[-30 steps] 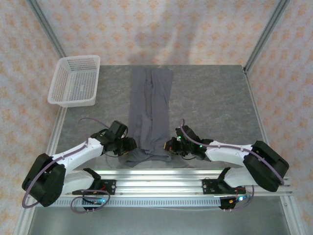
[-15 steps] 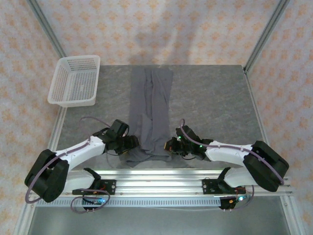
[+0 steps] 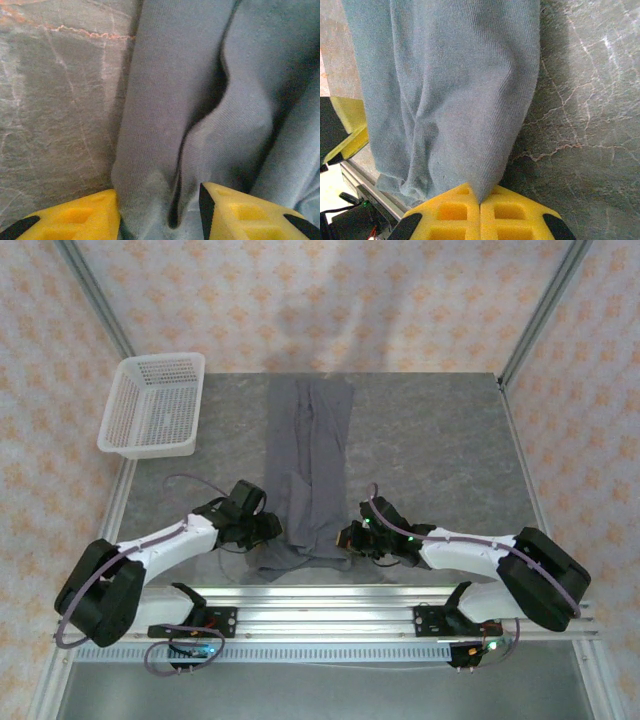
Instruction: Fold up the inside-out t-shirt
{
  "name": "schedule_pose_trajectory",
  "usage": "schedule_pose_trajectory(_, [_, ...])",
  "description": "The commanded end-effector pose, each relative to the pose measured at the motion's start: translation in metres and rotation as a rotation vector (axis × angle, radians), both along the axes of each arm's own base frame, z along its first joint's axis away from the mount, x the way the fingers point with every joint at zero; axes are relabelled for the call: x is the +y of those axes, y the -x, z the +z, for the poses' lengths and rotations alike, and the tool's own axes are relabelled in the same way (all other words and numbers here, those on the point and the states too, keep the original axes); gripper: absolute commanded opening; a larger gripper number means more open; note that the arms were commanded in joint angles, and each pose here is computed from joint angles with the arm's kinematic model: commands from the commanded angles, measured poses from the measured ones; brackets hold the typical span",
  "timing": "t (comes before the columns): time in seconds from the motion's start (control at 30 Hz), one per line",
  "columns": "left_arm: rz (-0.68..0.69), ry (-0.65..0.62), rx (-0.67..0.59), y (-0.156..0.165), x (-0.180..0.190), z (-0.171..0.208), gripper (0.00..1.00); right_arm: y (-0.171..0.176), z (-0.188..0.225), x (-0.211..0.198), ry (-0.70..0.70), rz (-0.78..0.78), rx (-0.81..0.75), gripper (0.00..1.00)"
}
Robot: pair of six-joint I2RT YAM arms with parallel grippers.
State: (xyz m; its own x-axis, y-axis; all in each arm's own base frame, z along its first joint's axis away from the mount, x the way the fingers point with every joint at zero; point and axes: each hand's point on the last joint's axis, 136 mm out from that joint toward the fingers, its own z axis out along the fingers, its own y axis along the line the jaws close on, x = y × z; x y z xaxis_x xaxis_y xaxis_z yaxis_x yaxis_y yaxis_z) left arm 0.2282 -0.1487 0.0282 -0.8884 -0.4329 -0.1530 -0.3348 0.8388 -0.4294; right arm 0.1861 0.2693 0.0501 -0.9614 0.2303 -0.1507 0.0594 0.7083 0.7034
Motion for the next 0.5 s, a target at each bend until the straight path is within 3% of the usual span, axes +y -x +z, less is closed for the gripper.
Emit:
schedule_pose_trajectory(0.0, [0.009, 0.014, -0.036, -0.012, -0.006, 0.004, 0.41, -0.003, -0.004, -0.003, 0.032, -0.006, -0.015, 0.00])
schedule_pose_trajectory(0.13, [0.015, 0.034, -0.030, -0.012, -0.010, 0.001, 0.28, -0.003, -0.004, -0.003, 0.033, -0.005, -0.012, 0.00])
schedule_pose_trajectory(0.3, [0.006, 0.040, -0.026, -0.008, -0.009, 0.002, 0.00, -0.004, -0.005, -0.012, 0.053, -0.042, -0.022, 0.00])
schedule_pose_trajectory(0.47, [-0.015, 0.057, 0.025, 0.022, -0.002, -0.011, 0.00, 0.015, -0.024, -0.044, 0.102, -0.095, -0.006, 0.00])
